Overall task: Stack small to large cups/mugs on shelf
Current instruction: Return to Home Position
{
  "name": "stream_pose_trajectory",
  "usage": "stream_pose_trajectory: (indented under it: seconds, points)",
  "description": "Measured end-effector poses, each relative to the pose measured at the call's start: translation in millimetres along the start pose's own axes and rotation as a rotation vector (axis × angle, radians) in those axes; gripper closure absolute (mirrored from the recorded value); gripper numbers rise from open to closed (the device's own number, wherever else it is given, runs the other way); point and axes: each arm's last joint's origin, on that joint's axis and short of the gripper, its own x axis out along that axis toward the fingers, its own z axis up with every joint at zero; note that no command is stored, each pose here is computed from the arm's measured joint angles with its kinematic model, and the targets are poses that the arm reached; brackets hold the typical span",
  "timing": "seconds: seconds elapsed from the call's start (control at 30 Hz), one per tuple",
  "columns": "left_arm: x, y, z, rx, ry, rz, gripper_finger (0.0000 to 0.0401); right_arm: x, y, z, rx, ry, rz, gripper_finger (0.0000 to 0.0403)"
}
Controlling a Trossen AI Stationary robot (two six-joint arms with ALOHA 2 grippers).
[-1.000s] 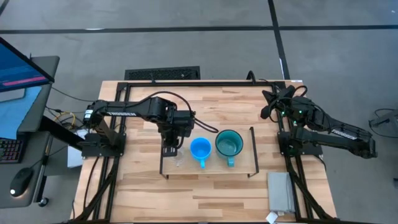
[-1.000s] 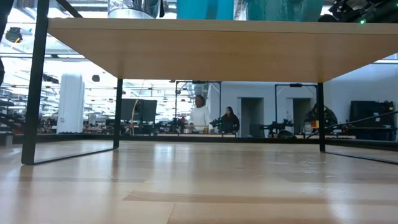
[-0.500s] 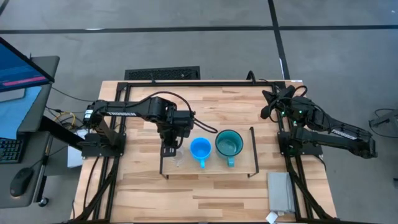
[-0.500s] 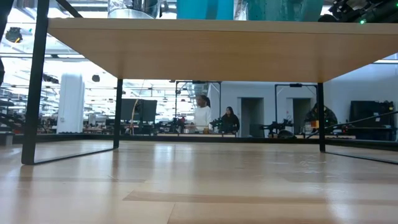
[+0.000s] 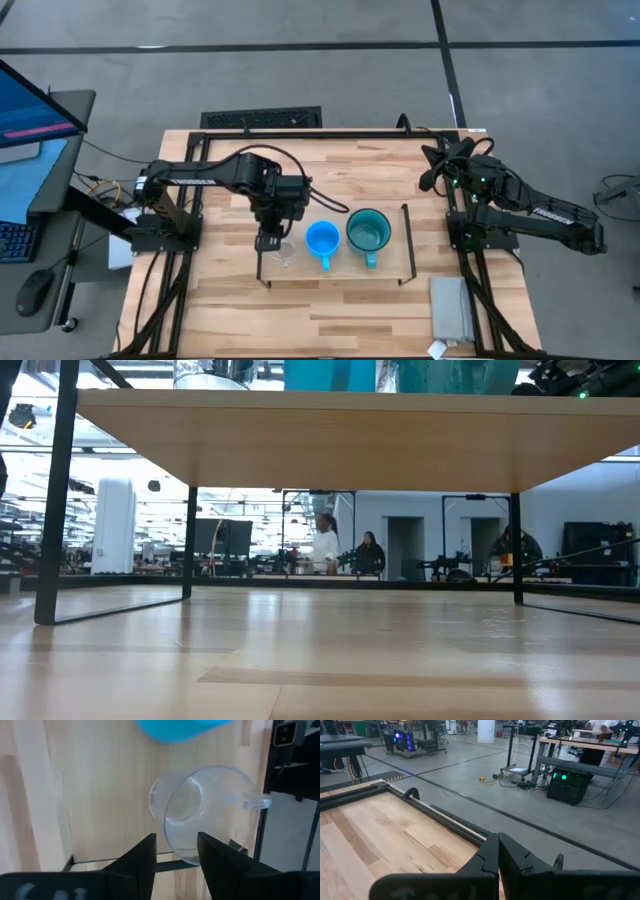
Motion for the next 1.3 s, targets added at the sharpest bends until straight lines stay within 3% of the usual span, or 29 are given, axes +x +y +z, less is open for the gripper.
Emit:
stream_pose_trajectory:
  seconds: [0.13,0.37,0.63,1.1,1.3]
  points:
    - [-18.6,1.1,0.3,0.019,-0.058,0.062,0.0268,-0.1,0.0,0.0,0.000,-0.001,0.000,0.0379]
    - [-73.8,6.6,-2.2,0.055,-0.283,0.284,0.0269,0.0,0.0,0.3,0.002,-0.003,0.001,0.0379]
    - [-156.6,8.9,-52.8,0.013,-0.592,0.591,0.0269,-0.1,0.3,0.4,0.004,-0.004,0.008,0.0379]
    - [-220.3,1.2,-172.6,-0.108,-0.897,0.601,0.0269,-0.1,0.4,0.5,0.003,-0.004,0.010,0.0379]
    - [-220.5,1.1,-198.3,-0.146,-1.006,0.608,0.0269,-0.1,0.3,0.9,-0.004,-0.009,0.009,0.0379]
